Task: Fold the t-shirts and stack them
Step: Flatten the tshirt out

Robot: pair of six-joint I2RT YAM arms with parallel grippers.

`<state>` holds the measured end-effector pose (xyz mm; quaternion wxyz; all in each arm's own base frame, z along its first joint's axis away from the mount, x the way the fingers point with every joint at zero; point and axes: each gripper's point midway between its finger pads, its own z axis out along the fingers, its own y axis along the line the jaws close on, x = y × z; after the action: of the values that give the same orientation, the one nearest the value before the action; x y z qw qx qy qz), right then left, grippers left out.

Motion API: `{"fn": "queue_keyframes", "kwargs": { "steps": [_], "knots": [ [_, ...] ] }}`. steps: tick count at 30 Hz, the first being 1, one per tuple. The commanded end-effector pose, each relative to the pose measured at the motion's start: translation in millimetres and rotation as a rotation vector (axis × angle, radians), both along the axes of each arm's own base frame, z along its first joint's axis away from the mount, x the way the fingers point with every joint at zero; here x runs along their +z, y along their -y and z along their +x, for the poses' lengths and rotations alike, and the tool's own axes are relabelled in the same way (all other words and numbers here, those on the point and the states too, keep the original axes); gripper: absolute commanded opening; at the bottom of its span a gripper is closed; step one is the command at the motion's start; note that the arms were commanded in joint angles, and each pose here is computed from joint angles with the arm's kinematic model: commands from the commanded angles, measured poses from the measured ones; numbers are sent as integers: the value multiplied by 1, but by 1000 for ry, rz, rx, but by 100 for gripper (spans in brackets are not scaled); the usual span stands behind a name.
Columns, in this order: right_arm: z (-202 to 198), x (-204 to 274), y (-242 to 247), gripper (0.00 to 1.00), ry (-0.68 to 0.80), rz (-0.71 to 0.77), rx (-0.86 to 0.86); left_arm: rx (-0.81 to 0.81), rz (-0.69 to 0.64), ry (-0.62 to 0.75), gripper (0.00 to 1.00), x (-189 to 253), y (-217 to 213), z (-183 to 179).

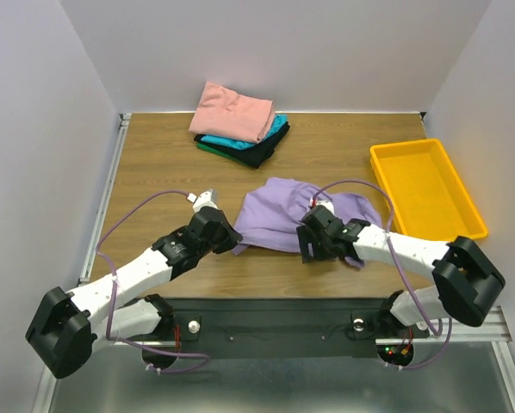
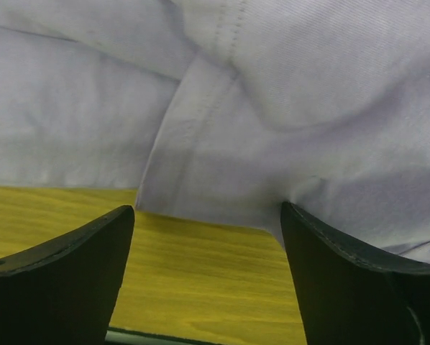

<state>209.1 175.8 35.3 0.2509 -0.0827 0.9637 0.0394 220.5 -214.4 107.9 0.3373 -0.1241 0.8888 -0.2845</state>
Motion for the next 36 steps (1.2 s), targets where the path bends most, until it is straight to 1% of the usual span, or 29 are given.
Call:
{"fn": "queue_keyframes", "kwargs": {
  "steps": [1,2,5,6,8,9,11,12,14,16,17,20,21,23,27,28,30,31,32,33,34,35,36],
  "knots": [
    [23,13,-9,86,97,-31,-39,57,67,-17,0,-11,-18,0],
    [25,13,-11,85,103,-32,-33,56,72,-23,0,-13,-17,0],
    [27,9,-13,77,108,-34,-34,56,85,-35,0,-17,-18,0],
    [29,9,-14,69,116,-30,-44,56,92,-43,0,-20,-18,0],
    [31,9,-14,61,126,-24,-66,60,98,-49,0,-23,-18,1],
    [33,11,-14,54,138,-22,-76,58,98,-49,0,-23,-18,0],
    [35,14,-13,43,156,-11,-96,63,105,-54,0,-25,-20,1],
    [35,14,-12,33,160,-9,-98,64,106,-56,0,-26,-20,0],
    [37,18,-12,24,178,2,-104,71,110,-53,0,-25,-22,1],
    [37,20,-13,21,181,10,-105,78,107,-46,0,-23,-23,2],
    [38,20,-13,15,186,14,-107,80,106,-40,0,-22,-23,3],
    [39,19,-15,7,189,25,-105,83,104,-31,0,-18,-24,3],
    [38,19,-16,0,190,27,-105,87,99,-26,0,-17,-24,4],
    [42,24,-16,0,211,37,-119,94,102,-22,0,-15,-26,5],
    [60,71,-7,1,370,63,-180,117,100,30,0,8,-29,14],
    [66,97,-5,0,435,106,-206,127,87,59,0,21,-28,19],
    [75,128,11,0,545,97,-273,150,76,106,0,40,-32,24],
    [77,146,17,0,593,106,-300,160,56,139,0,57,-31,29],
    [78,174,24,0,658,141,-334,180,53,167,0,68,-34,33],
    [80,193,39,0,725,120,-388,193,43,191,0,80,-37,34],
    [80,210,46,0,767,128,-424,206,19,232,0,102,-38,37],
    [78,240,58,0,831,168,-474,243,17,264,0,117,-47,39],
    [75,258,76,0,892,149,-557,265,6,293,0,131,-51,41]
  ]
}}
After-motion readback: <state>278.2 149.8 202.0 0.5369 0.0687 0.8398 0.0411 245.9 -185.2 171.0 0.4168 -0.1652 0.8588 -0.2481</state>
